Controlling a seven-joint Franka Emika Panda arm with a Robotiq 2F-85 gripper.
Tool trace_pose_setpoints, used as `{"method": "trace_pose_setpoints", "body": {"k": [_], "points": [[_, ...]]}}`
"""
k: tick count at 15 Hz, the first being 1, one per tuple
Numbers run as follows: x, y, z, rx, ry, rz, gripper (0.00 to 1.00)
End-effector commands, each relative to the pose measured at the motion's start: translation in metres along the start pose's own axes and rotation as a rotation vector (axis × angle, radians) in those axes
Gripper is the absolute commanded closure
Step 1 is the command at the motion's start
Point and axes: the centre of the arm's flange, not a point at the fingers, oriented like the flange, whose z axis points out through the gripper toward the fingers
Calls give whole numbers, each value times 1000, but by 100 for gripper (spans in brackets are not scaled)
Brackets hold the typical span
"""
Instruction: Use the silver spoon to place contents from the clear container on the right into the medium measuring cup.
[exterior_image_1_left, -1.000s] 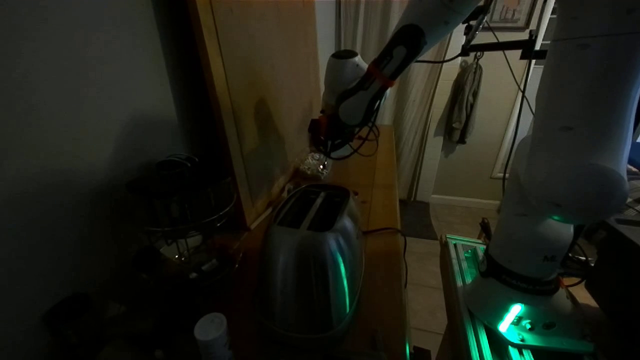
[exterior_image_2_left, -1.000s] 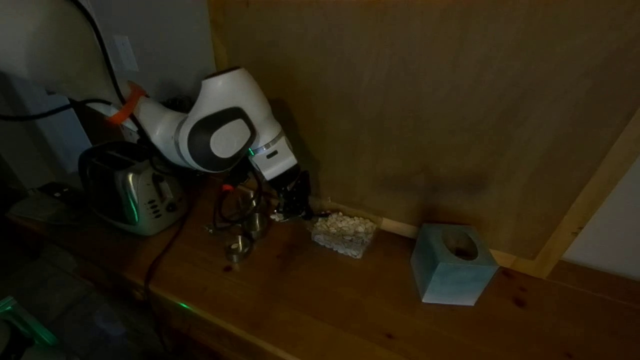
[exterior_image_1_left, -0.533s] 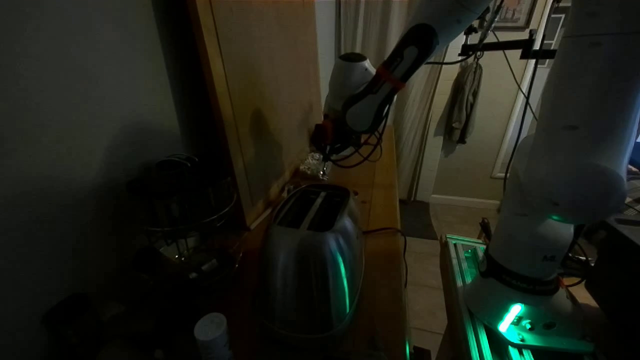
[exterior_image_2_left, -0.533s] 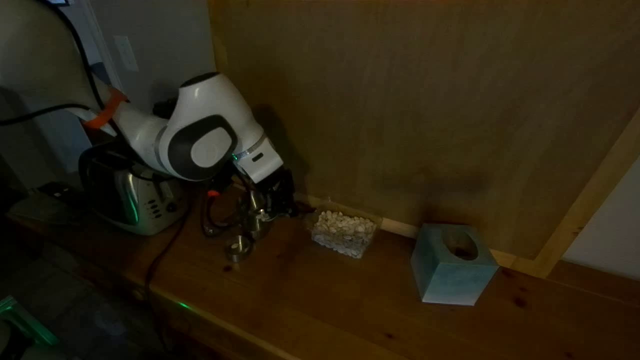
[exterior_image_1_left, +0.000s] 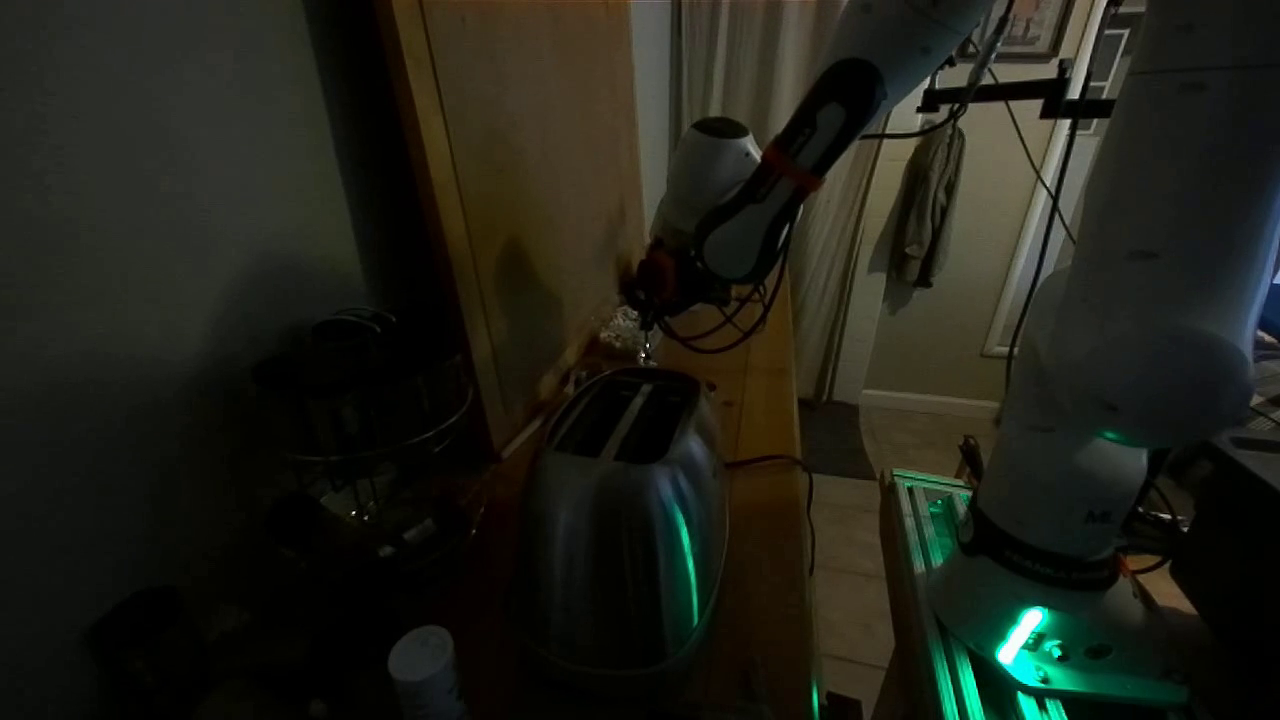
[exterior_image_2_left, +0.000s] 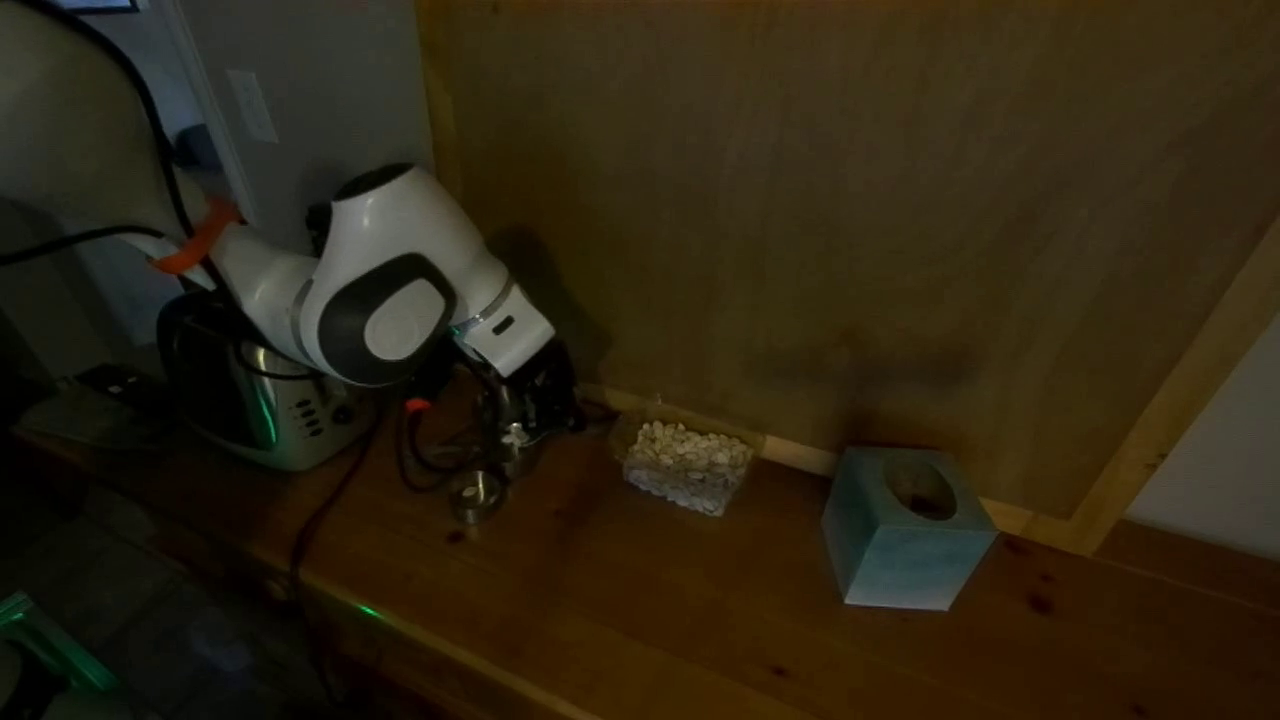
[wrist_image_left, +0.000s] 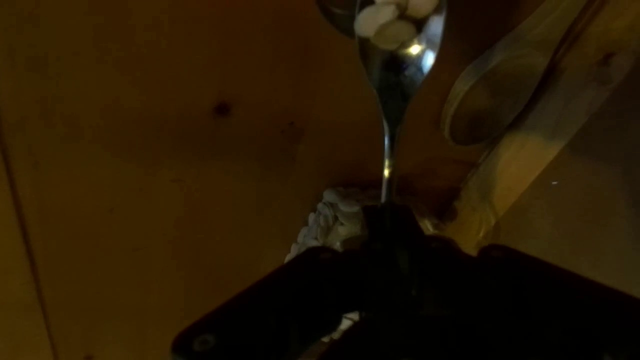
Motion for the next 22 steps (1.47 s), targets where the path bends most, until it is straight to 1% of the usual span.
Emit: {"method": "trace_pose_setpoints", "body": {"k": [1, 4, 8, 13, 17, 18, 19, 20, 21, 22], "points": [[-9, 8, -8, 59, 5, -60, 98], [-15, 10, -9, 94, 9, -100, 98], [-23, 12, -12, 162, 27, -153, 98], [-24, 10, -11, 214, 73, -149, 98], [-21, 12, -13, 228, 95, -152, 98], [-19, 13, -13, 219, 101, -154, 98], [-15, 14, -10, 206, 126, -144, 98], [-13, 17, -13, 212, 90, -163, 98], [-12, 16, -12, 206, 118, -159, 98], [-13, 18, -12, 212, 89, -168, 98]]}}
